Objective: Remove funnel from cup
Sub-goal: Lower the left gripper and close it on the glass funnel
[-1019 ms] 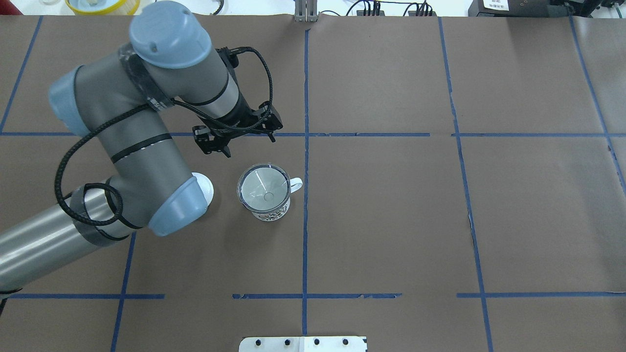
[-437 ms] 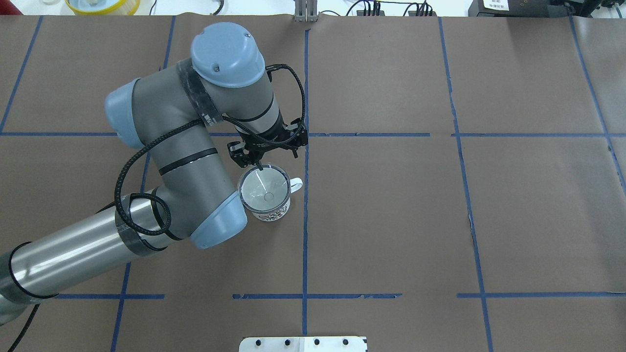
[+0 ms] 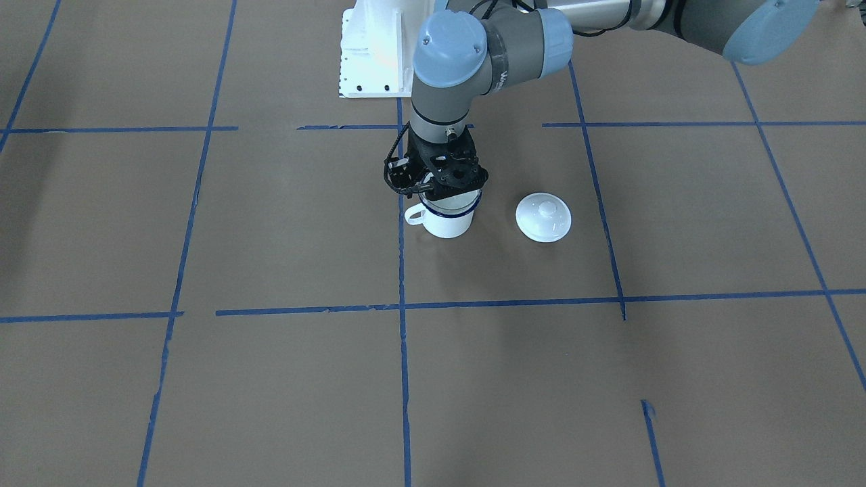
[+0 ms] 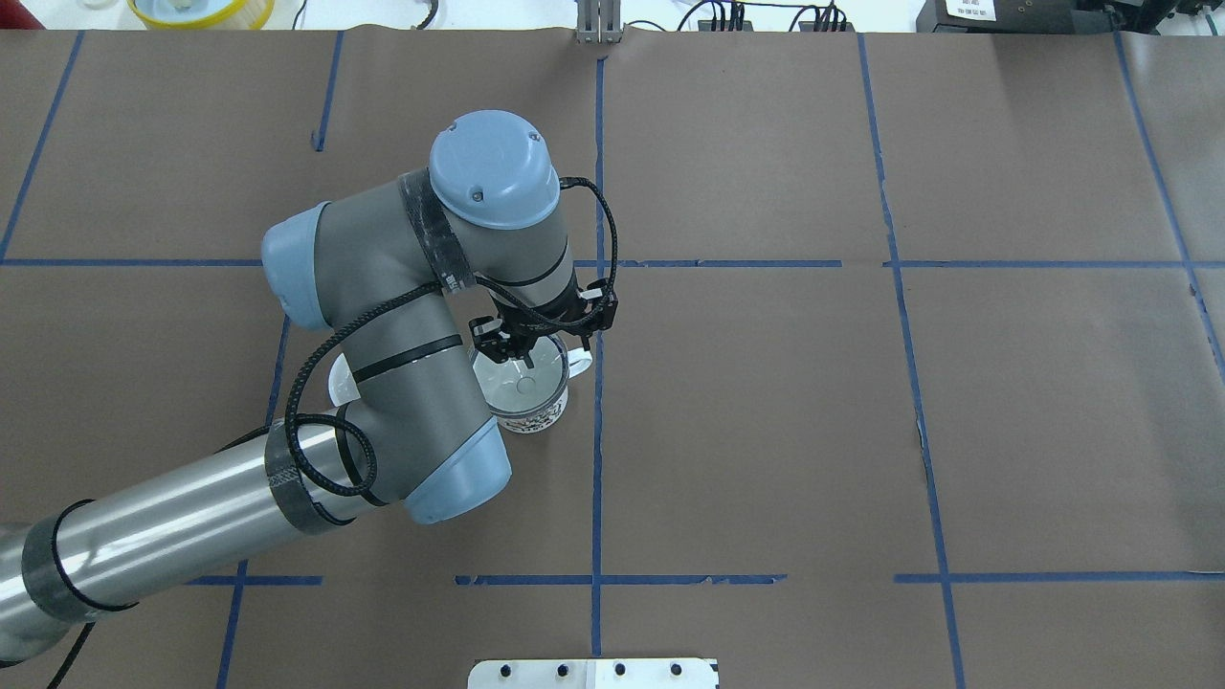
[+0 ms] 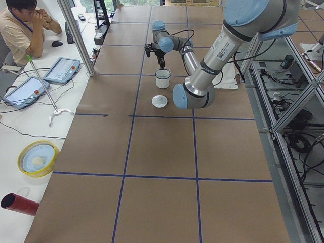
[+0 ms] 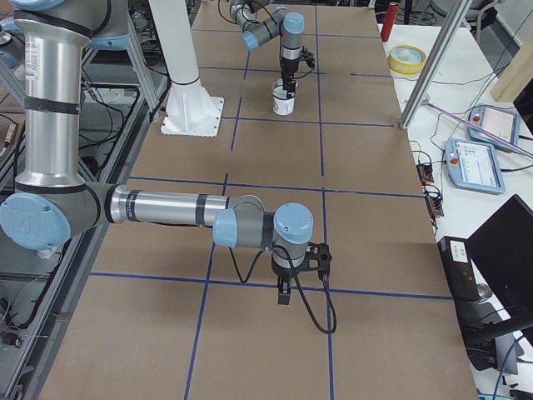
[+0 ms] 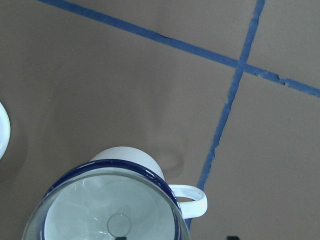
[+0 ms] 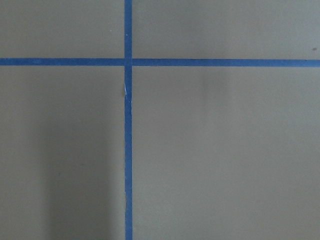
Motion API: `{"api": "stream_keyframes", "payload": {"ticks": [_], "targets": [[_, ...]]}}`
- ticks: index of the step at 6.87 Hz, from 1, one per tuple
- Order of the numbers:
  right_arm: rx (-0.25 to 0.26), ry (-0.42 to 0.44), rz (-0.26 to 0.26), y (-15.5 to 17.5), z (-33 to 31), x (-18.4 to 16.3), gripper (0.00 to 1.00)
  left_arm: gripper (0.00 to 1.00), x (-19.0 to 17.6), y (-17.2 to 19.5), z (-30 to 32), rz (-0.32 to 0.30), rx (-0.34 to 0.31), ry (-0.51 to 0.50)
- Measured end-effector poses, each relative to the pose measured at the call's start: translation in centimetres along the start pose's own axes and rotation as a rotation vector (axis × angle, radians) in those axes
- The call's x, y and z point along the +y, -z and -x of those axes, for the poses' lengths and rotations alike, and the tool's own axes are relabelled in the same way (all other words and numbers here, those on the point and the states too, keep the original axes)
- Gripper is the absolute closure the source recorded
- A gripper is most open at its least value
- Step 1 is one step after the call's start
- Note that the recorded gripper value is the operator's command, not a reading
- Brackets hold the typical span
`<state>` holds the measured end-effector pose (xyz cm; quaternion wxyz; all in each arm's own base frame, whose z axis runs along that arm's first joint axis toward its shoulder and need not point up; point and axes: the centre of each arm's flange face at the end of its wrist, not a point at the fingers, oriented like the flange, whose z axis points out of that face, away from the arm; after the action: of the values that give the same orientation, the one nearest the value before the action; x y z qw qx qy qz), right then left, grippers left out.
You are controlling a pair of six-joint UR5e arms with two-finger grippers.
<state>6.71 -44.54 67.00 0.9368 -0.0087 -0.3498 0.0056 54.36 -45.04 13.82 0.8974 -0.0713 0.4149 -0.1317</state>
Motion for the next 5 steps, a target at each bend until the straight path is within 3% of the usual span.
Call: {"api": "stream_keyframes", "payload": {"ticks": [5], "targets": [[0.000,0.000,0.000,0.00,0.00,0.00,0.00,0.44,0.25,0.13,-1.00,0.000,0.005,-0.016]]}}
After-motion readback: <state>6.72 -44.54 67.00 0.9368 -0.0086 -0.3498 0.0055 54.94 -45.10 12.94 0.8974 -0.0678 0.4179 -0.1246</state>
